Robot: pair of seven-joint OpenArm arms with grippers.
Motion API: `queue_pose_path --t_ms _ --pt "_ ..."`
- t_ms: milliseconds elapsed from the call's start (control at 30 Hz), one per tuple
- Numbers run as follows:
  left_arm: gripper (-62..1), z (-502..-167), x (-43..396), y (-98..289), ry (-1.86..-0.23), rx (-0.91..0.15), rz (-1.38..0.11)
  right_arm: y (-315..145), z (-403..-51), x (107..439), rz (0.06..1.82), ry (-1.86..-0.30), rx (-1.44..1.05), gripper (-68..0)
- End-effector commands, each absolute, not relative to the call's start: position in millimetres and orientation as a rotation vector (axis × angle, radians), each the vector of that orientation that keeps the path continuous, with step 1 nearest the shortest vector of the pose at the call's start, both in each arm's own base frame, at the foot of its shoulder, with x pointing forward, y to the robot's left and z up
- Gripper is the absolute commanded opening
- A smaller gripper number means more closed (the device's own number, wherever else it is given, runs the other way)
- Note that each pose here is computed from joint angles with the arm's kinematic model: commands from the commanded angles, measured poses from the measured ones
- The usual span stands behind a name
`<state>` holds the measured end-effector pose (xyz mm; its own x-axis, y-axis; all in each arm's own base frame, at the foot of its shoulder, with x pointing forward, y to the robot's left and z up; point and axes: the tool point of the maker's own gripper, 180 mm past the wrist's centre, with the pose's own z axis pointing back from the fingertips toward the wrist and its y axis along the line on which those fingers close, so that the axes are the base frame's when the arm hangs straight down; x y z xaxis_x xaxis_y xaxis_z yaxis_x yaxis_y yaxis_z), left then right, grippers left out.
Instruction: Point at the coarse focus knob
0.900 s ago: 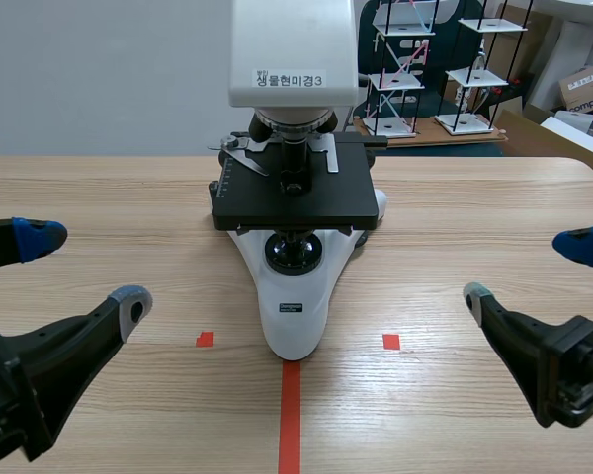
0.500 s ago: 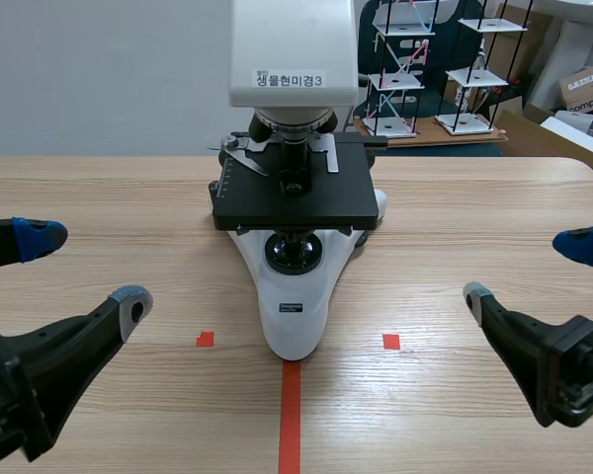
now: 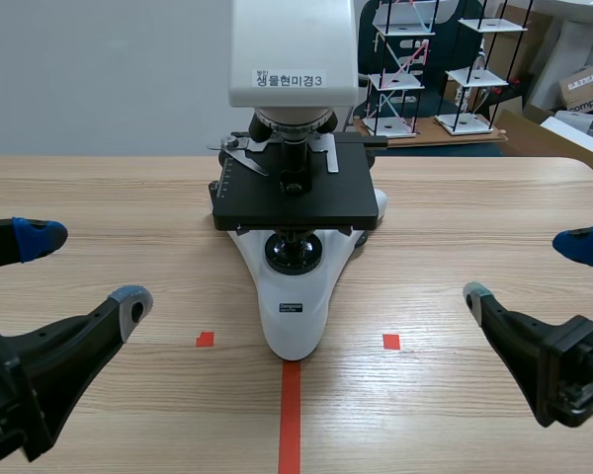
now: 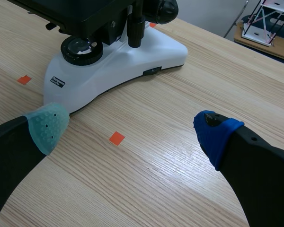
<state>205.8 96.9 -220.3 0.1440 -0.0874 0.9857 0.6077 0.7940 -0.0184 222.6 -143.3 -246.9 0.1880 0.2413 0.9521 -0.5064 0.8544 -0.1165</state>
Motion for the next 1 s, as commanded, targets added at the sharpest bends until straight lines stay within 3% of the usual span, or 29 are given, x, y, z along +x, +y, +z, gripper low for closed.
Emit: queue_pose_path --t_ms 0,600,700,800,867,967 --pt "-1.1 -213.3 207.1 95.5 -1.369 -0.481 -0.523 -143.3 -240.6 226.6 0.533 -1.309 0.245 -10.0" --pt "-1.1 -213.3 207.1 95.5 -1.369 -0.481 -0.523 -143.3 -240.5 226.6 0.533 -1.309 0.245 -10.4" --pt "-1.1 -213.3 207.1 95.5 -1.369 -0.481 -0.523 -143.9 -240.4 226.9 0.532 -1.31 0.242 -23.8" --pt "-1.1 -213.3 207.1 95.5 -1.369 -0.481 -0.523 -145.8 -235.7 228.6 0.53 -1.332 0.237 -48.5" --pt "-1.1 -213.3 207.1 95.5 -1.369 -0.481 -0.523 -147.8 -223.0 232.1 0.527 -1.394 0.237 -61.3" --pt "-1.1 -213.3 207.1 95.5 -1.369 -0.481 -0.523 -155.1 -201.4 240.9 0.515 -1.481 0.211 -66.1"
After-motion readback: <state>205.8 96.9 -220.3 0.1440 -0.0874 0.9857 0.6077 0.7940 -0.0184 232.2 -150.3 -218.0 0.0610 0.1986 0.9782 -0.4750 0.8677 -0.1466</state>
